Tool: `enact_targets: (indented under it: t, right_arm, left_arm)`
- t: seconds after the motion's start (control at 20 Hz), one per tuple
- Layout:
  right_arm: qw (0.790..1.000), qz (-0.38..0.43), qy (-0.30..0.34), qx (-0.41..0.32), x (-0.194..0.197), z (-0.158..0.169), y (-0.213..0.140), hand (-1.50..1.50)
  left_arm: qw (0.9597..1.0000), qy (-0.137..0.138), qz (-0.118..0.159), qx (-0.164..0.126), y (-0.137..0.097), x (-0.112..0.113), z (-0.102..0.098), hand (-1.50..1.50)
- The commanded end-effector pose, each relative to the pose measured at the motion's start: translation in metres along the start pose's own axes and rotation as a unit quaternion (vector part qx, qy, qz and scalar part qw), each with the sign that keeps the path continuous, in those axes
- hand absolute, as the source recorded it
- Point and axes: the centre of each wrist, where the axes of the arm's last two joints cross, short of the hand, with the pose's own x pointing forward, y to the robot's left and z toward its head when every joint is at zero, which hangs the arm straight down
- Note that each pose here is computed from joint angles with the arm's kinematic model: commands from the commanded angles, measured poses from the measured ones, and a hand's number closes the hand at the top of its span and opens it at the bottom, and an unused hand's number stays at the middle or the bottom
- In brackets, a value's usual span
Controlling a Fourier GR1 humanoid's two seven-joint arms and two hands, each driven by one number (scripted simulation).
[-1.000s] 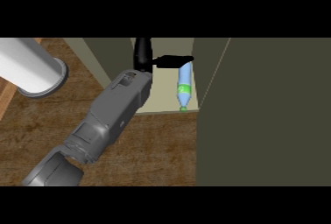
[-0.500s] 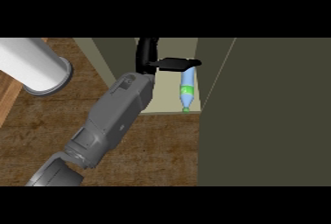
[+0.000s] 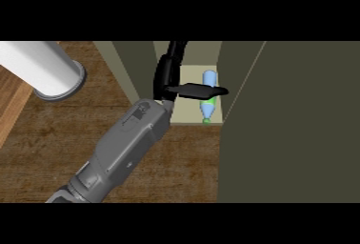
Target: Pick up the bottled water, place it into the cabinet and close the cabinet
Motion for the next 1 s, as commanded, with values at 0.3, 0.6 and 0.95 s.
enact_targets:
  t: [0.3, 0.6, 0.95]
  right_arm:
    - [0.999, 0.022, -0.027, 0.007, 0.031, -0.016, 0.006, -1.50]
    - [0.998, 0.035, -0.019, 0.038, 0.027, -0.019, 0.010, -1.50]
    - [0.983, -0.003, 0.036, 0.179, 0.026, -0.027, 0.026, 1.50]
  left_arm:
    - [0.9985, 0.001, 0.049, -0.024, -0.009, 0.011, 0.081, -1.50]
    - [0.9971, 0.017, 0.072, -0.018, -0.002, 0.020, 0.137, -1.50]
    - [0.9971, 0.016, 0.074, -0.010, 0.042, 0.037, 0.168, -1.50]
